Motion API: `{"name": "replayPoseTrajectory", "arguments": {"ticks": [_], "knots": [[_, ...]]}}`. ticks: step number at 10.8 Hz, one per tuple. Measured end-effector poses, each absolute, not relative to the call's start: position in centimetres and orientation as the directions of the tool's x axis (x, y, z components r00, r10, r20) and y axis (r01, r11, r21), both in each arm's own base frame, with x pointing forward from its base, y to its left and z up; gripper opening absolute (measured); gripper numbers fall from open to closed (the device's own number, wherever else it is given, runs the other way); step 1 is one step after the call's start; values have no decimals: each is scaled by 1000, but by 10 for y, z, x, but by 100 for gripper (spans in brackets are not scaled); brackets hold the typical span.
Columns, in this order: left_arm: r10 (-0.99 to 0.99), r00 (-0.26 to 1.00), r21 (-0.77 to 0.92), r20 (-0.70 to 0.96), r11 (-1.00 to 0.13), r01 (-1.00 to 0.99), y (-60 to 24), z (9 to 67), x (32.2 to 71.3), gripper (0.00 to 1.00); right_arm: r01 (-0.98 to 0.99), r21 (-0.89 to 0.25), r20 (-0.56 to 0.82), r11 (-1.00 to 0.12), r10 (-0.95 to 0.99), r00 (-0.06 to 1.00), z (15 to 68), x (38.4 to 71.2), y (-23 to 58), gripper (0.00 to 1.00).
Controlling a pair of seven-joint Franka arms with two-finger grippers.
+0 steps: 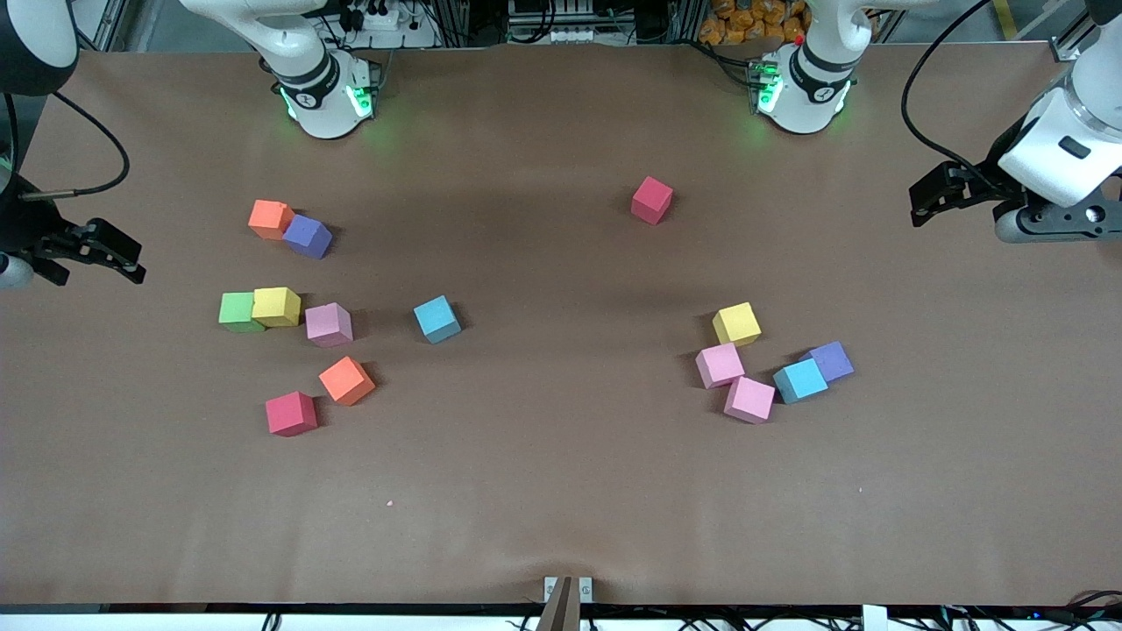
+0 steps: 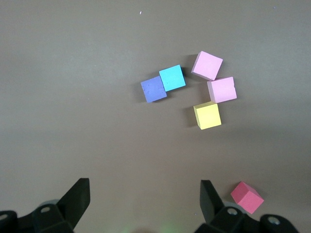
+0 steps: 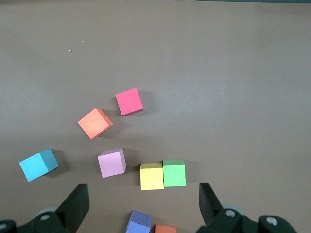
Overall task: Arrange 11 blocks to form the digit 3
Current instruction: 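Reach the left gripper down to the red cube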
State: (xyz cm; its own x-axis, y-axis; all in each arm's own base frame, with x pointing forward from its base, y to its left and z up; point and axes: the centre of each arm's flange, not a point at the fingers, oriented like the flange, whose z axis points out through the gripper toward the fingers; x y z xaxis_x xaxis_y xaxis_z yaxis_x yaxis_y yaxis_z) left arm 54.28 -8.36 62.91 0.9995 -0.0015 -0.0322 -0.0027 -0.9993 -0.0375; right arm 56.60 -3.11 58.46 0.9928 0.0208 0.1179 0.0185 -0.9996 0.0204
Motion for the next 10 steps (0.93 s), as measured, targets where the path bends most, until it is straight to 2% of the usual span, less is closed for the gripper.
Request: {"name": "replayPoseTrajectory", "arguments": {"ticks": [5,10], "knots": [[-6,999,-33,-34,-999,-8,-86,629,543,100,17,21,120,-1000,20,993,585,567,-31,100],[-66,993,-26,-97,-997,-69,-149,592,543,100,13,20,120,-1000,15,993,585,567,-31,100]]}}
